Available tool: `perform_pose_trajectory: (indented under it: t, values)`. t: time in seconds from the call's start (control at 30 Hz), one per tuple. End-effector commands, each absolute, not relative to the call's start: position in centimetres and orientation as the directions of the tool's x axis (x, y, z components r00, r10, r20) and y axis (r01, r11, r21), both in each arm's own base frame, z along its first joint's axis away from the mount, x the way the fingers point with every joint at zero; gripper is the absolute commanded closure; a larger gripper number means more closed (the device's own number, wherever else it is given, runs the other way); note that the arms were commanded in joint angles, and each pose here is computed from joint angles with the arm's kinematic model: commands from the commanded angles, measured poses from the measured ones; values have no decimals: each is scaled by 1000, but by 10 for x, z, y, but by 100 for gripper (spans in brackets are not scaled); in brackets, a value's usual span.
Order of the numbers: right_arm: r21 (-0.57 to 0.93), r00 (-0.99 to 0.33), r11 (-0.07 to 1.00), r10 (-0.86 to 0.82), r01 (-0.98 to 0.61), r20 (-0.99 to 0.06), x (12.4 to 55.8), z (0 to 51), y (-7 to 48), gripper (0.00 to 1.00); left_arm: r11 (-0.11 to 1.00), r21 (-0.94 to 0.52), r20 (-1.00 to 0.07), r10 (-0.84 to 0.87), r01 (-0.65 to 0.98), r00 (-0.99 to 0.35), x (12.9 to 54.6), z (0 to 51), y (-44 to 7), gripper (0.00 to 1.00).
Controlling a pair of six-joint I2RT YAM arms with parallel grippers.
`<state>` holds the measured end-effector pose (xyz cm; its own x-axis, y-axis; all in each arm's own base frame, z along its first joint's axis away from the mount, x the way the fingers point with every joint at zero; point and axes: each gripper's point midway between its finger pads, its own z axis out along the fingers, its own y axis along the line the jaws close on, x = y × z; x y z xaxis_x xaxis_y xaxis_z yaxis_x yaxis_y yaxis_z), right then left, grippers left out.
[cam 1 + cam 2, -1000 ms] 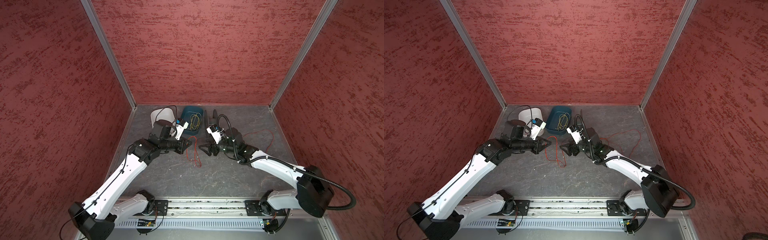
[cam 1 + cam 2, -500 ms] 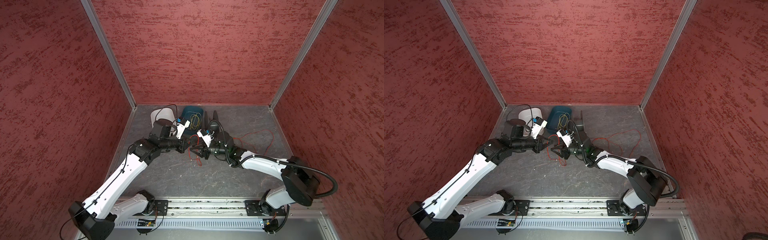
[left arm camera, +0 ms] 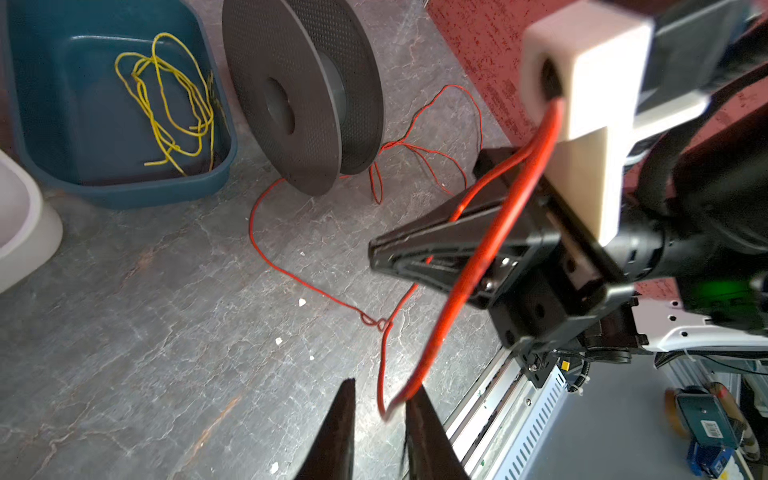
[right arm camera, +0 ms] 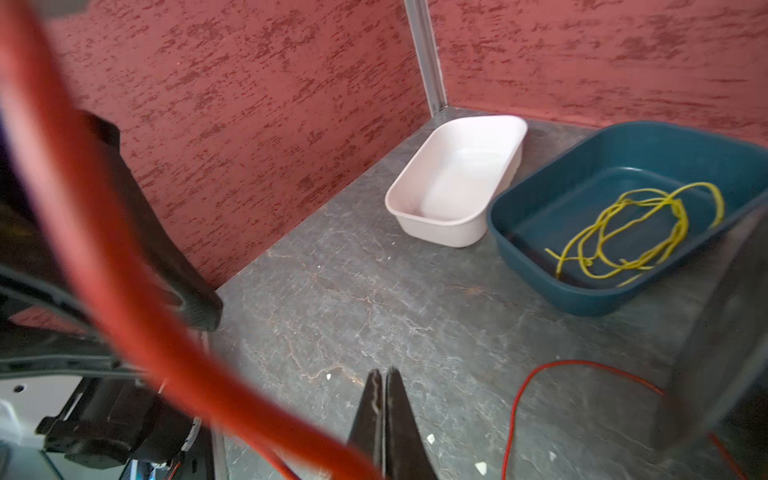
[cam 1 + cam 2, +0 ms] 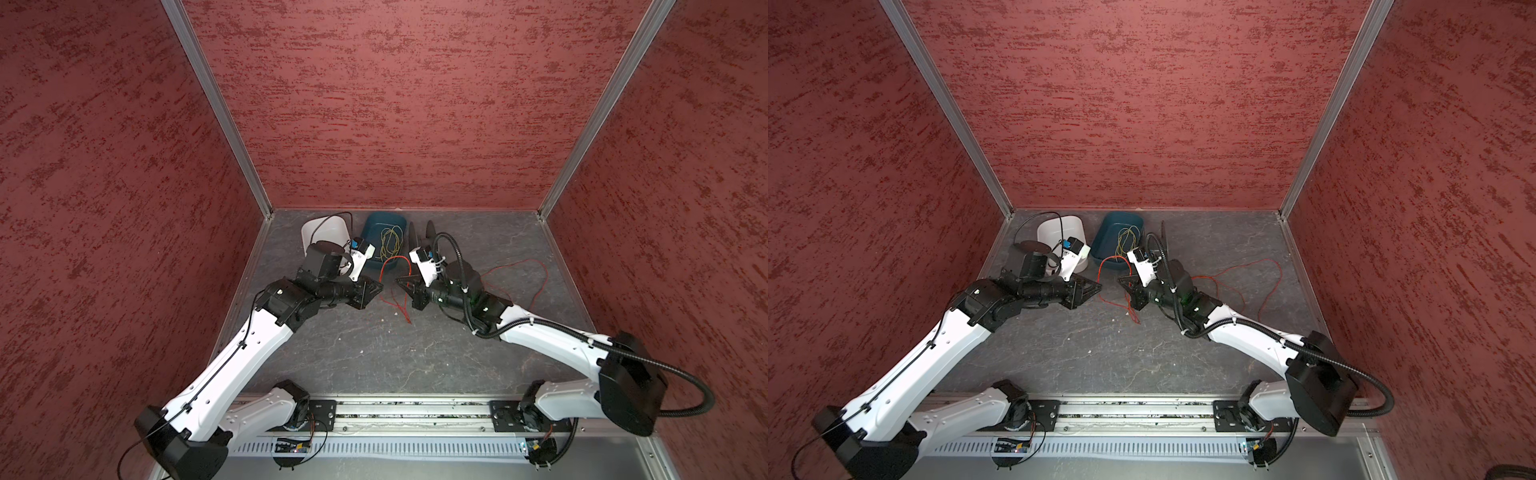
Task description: Wrap the cables
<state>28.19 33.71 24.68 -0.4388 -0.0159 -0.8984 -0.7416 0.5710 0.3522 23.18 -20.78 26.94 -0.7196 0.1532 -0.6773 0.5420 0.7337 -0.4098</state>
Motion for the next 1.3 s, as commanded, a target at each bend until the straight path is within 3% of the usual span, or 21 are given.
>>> perform_pose_trajectory:
  t: [0.0,0.07,0.13,0.37,0.53,0.7,1.03,1.13,1.27]
  values:
    - [280,-428,697,-43,-660,-903,298,252,317,100,742,-391,-699,147,545,-700,230,279,-202,60]
    - [271,-429,728,-36,-629,-902,301,256,310,100,738,-396,-702,140,546,-699,230,279,-204,42]
    - [268,-423,746,-20,-610,-906,303,265,305,100,728,-413,-705,126,548,-698,232,279,-207,32]
    - [274,-398,767,26,-580,-917,305,291,295,100,627,-514,-733,32,585,-679,240,278,-232,24]
    - [354,-457,776,96,-522,-884,310,306,296,100,608,-516,-789,-62,604,-612,252,276,-238,24]
    - [379,-450,774,137,-507,-882,312,312,294,100,596,-527,-817,-159,606,-554,266,285,-246,31]
    - [420,-467,762,176,-493,-867,317,307,300,100,579,-528,-824,-171,621,-541,288,278,-277,33]
    - [442,-469,759,205,-478,-859,320,310,301,100,598,-528,-824,-190,603,-534,294,273,-278,39]
    - [455,-467,759,226,-465,-855,322,312,300,100,615,-528,-827,-213,586,-521,299,272,-275,55]
